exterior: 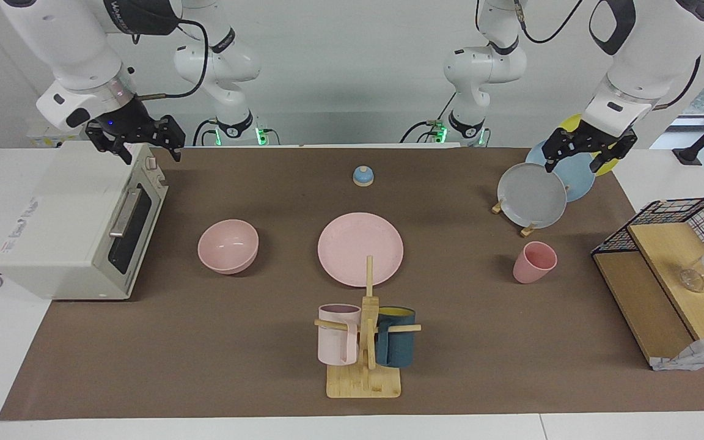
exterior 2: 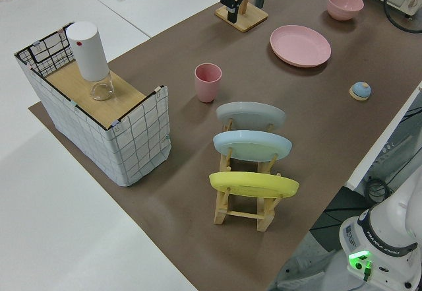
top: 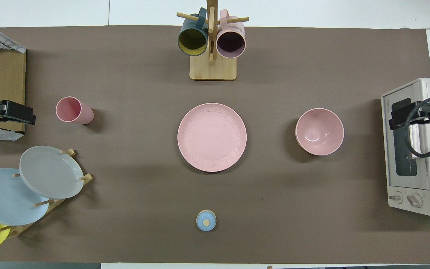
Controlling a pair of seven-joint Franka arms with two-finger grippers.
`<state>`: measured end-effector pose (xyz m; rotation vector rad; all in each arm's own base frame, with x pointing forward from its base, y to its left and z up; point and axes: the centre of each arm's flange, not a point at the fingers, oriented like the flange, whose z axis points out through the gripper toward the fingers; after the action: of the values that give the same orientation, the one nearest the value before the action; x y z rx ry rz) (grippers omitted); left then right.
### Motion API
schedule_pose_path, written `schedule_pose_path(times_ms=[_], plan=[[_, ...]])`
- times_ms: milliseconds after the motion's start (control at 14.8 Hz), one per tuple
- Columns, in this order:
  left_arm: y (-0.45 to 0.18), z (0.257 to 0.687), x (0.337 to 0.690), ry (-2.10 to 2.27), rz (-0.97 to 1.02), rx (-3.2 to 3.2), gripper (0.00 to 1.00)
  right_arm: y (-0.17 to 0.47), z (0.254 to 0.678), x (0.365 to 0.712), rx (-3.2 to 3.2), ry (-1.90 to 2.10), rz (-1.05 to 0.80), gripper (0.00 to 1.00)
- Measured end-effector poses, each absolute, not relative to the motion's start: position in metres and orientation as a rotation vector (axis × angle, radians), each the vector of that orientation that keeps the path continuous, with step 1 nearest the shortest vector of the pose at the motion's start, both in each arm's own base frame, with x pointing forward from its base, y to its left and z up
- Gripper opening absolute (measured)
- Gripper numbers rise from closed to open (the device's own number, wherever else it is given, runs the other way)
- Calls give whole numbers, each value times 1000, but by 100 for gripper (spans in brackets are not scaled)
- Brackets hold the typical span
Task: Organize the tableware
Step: 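Reach the right gripper down and grasp the rim of the pink bowl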
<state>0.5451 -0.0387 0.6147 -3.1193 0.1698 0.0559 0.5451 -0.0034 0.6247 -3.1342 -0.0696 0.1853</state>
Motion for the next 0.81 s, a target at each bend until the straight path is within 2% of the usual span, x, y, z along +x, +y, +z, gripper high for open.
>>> schedule_pose_path(times_ms=[271,474,609,812], plan=[[-39,615,545,170,56,-3119,100,5,625,547,-3135,-94,162,100],[-39,615,545,170,56,-3119,100,50,601,559,-3135,-150,51,100],[-39,615,545,170,57,-3119,100,93,557,563,-3131,-158,7,100],[-39,615,545,170,57,-3119,100,110,457,560,-3122,-173,-49,100]])
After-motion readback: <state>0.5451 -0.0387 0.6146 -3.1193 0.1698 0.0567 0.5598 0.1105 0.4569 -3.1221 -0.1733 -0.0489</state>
